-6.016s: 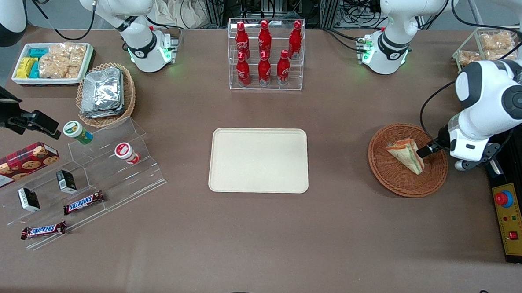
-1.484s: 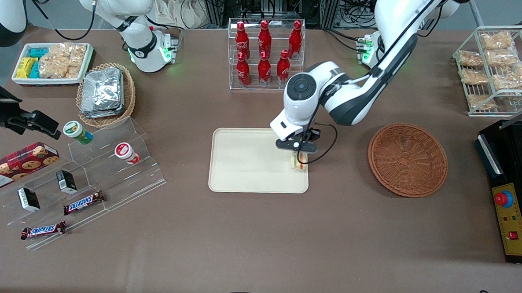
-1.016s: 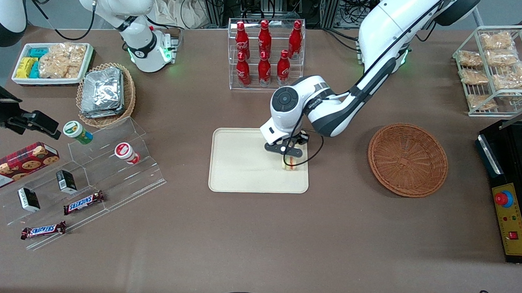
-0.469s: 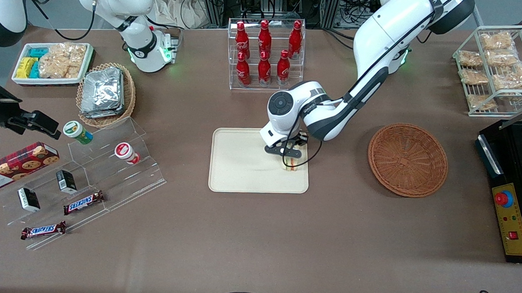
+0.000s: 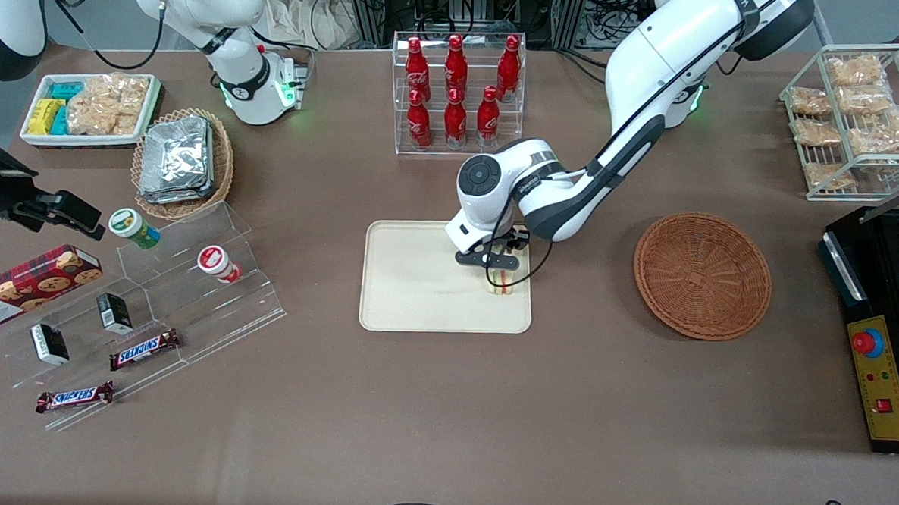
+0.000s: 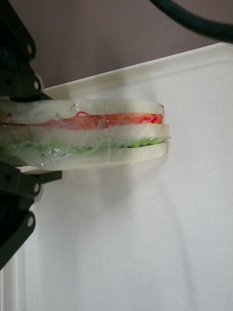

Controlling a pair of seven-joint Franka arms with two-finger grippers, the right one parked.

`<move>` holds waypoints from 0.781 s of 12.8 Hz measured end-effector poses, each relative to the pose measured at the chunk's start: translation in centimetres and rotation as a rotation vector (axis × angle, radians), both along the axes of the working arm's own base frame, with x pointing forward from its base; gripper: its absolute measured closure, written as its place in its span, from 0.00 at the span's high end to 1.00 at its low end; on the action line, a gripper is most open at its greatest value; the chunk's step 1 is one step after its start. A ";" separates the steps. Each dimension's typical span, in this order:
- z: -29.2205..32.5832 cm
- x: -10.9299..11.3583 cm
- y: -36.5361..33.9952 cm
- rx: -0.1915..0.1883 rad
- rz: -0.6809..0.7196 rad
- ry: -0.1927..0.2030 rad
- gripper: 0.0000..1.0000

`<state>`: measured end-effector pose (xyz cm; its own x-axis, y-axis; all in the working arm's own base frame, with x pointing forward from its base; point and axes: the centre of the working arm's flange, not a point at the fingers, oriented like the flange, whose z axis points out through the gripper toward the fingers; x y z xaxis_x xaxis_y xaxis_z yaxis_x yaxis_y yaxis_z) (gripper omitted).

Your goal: Place sandwich from basket to tray

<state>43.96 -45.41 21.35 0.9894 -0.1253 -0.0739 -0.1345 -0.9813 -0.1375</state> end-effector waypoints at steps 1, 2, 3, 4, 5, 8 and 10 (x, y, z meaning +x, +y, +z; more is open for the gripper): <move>0.4 0.3 -0.2 -0.006 0.011 -0.008 0.71; 0.9 0.8 -0.3 -0.015 0.025 -0.019 0.80; 1.5 1.5 -0.5 -0.024 0.036 -0.031 0.91; 2.2 2.1 -0.6 -0.033 0.047 -0.044 1.00; 3.1 2.8 -0.6 -0.040 0.063 -0.058 1.00; 6.4 5.9 0.8 -0.054 0.148 -0.108 1.00; 9.3 8.3 2.7 -0.041 0.235 -0.106 1.00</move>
